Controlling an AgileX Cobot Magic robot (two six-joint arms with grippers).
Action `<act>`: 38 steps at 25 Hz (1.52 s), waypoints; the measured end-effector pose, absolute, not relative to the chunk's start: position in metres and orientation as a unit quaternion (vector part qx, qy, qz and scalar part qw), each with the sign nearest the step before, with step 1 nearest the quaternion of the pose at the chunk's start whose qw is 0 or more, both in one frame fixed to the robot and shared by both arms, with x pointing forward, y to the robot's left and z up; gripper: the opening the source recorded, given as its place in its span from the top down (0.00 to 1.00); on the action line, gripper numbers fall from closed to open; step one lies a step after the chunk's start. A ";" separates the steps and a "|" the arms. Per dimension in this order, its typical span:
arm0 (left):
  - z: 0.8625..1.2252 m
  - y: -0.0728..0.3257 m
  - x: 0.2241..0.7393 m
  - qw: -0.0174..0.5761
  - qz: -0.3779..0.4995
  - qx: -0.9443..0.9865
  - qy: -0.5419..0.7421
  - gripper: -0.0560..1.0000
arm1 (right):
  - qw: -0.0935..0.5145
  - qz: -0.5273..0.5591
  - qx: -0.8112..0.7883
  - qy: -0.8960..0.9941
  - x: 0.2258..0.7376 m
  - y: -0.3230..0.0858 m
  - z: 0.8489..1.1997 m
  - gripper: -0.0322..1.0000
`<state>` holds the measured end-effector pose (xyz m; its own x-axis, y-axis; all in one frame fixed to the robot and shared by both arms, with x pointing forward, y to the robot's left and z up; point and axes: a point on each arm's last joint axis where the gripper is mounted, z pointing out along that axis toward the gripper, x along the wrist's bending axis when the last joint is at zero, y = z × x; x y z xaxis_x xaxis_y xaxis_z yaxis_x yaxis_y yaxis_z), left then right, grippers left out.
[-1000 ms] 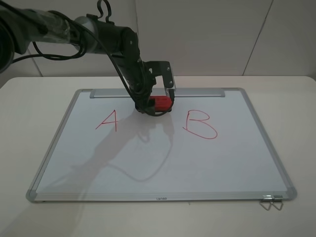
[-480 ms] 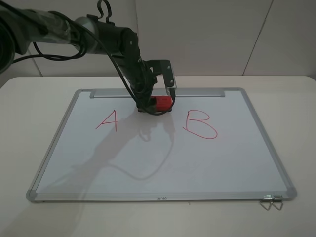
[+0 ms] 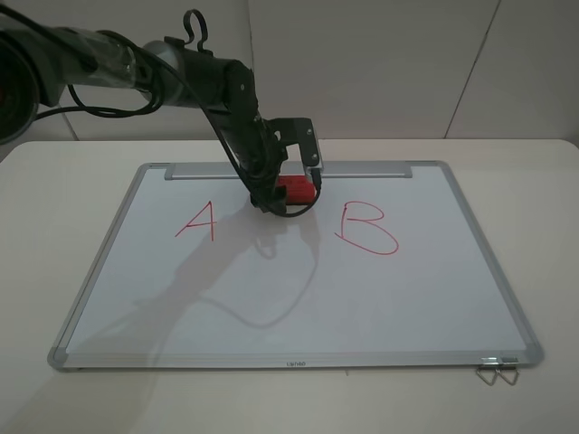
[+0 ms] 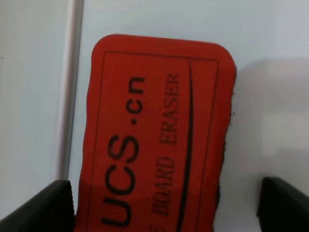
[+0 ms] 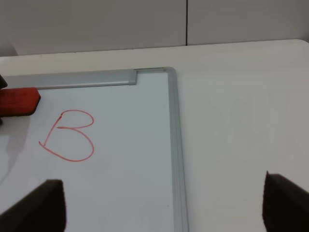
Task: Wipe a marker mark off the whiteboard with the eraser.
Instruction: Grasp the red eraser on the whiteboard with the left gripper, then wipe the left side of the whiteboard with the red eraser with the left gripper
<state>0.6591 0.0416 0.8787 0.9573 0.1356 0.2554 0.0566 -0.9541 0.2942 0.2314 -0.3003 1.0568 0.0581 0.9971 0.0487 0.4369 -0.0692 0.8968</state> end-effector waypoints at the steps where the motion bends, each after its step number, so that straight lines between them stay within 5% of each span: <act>1: 0.879 0.042 0.659 0.143 0.138 0.979 0.049 0.26 | 0.371 0.378 0.626 0.573 0.231 -0.300 1.057 0.27; 5: 0.879 0.042 0.660 0.144 0.142 0.978 0.049 0.43 | 0.371 0.378 0.626 0.573 0.231 -0.300 1.057 0.27; 21: 0.884 0.043 0.657 0.151 0.120 0.973 0.125 0.43 | 0.371 0.378 0.626 0.573 0.231 -0.300 1.057 0.27; 29: 0.934 0.049 0.646 0.164 0.084 0.940 0.288 0.43 | 0.370 0.378 0.626 0.573 0.231 -0.300 1.057 0.27; 38: 0.942 0.068 0.637 0.075 0.060 0.873 0.478 0.43 | 0.370 0.378 0.626 0.573 0.231 -0.300 1.057 0.27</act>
<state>0.6373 0.0682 0.9415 0.5349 0.8443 0.0323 0.8263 -0.5308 0.1886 0.2314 -0.3002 1.0568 0.0579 0.9971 0.0490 0.4369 -0.0694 0.8968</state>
